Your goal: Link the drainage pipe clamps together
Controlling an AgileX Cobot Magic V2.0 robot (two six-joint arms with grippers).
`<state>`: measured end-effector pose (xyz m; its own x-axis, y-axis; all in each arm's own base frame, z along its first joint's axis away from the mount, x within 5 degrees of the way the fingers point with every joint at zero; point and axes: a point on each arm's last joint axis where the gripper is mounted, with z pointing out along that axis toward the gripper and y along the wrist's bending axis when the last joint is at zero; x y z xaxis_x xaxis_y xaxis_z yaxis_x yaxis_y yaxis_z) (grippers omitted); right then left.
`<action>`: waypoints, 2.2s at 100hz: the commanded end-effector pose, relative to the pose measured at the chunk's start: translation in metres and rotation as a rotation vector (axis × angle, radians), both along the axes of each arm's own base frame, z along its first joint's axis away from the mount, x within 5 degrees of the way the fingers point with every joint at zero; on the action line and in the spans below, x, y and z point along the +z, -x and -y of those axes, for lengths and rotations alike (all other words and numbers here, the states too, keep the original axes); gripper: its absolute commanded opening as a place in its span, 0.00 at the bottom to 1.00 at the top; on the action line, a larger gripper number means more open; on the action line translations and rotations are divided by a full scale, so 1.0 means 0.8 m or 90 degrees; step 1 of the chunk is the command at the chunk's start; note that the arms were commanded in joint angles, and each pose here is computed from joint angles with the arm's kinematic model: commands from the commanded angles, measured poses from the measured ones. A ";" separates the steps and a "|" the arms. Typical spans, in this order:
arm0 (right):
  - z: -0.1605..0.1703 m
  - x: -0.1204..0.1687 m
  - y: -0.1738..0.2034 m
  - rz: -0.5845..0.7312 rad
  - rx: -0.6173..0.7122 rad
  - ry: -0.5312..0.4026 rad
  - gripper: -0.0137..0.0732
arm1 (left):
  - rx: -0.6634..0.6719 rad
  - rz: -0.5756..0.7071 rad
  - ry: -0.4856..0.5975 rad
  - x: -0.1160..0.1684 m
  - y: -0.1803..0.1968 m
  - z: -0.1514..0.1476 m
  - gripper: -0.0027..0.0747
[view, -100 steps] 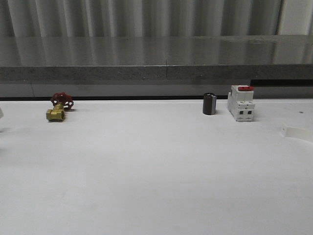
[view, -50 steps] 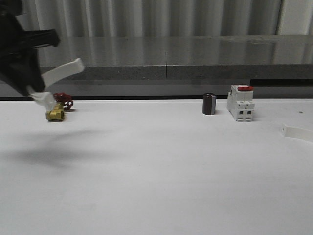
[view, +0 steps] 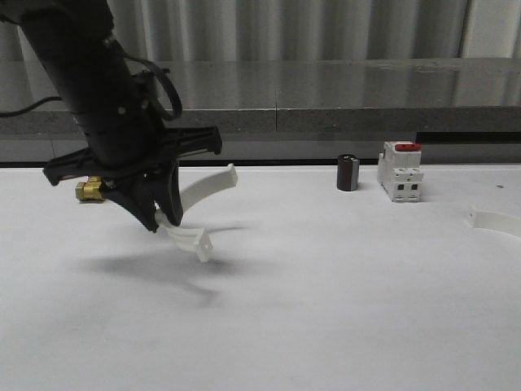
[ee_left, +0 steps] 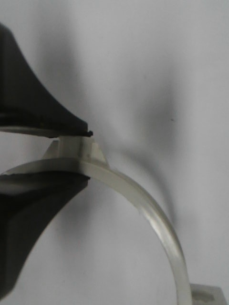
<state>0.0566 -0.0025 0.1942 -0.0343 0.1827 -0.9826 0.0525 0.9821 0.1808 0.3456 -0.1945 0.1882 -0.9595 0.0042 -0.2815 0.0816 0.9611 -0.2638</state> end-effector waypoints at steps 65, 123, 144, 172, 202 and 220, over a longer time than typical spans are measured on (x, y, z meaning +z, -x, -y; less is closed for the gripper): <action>0.000 0.016 0.003 0.069 -0.003 0.011 0.02 | 0.056 0.003 0.025 -0.017 -0.013 0.010 0.34; 0.000 0.016 0.003 0.069 -0.003 0.011 0.02 | -0.045 0.113 0.019 0.051 -0.001 0.002 0.81; 0.000 0.016 0.003 0.069 -0.003 0.011 0.02 | -0.082 0.248 -0.029 0.127 0.021 -0.028 0.81; 0.000 0.016 0.003 0.069 -0.003 0.011 0.02 | -0.012 0.382 -0.042 0.177 0.086 -0.126 0.81; 0.000 0.016 0.003 0.069 -0.003 0.011 0.02 | 0.040 0.492 -0.037 0.168 0.207 -0.188 0.81; 0.000 0.016 0.003 0.069 -0.003 0.011 0.02 | 0.048 0.550 -0.021 0.155 0.270 -0.204 0.80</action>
<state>0.0566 -0.0025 0.1942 -0.0343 0.1827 -0.9826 0.0525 0.9821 0.1808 0.1473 -0.0362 0.3014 -0.5351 -0.0032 -0.8448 0.1598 0.9815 -0.1050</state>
